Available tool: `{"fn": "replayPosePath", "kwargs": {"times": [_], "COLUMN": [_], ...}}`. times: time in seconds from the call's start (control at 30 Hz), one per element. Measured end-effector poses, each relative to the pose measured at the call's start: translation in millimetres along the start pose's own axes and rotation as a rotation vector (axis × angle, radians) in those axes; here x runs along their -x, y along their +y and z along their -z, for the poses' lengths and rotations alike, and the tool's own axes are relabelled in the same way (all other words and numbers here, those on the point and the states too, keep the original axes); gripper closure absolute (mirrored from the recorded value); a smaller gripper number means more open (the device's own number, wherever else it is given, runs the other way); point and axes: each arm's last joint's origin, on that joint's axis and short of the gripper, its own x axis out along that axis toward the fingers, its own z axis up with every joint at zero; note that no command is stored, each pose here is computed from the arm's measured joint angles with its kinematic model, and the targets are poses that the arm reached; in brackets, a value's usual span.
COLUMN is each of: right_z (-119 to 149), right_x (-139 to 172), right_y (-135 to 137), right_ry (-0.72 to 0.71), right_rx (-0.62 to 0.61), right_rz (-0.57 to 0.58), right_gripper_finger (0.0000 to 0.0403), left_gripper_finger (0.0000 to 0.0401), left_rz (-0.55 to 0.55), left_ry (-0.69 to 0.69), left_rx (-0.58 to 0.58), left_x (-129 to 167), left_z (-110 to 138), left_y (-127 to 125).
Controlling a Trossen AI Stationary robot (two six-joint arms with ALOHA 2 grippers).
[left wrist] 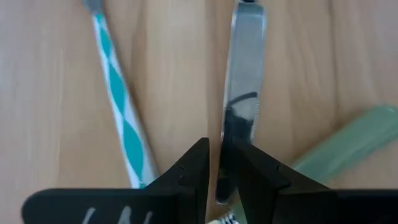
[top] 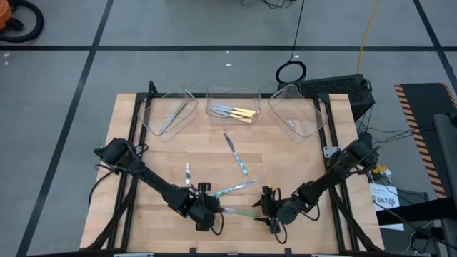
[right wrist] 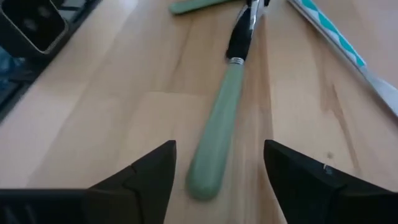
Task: Sort silverware by color (type)
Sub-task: Put the right green table knife into the left transparent bin
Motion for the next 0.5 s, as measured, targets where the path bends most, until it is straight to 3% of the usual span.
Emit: {"fn": "replayPosePath", "kwargs": {"times": [0.3, 0.5], "right_z": [-4, 4], "right_x": [-6, -5], "right_y": [4, -1], "right_ry": [0.040, 0.122], "right_rx": [0.047, 0.033], "right_rz": [0.008, 0.075], "right_gripper_finger": [0.0164, 0.0193], "left_gripper_finger": [0.0323, 0.0323], "left_rz": [-0.012, 0.000], "left_ry": [0.007, -0.003], "left_rx": [0.037, 0.050], "left_x": [-15, -16], "left_z": [0, -1], "left_y": [2, 2]}}
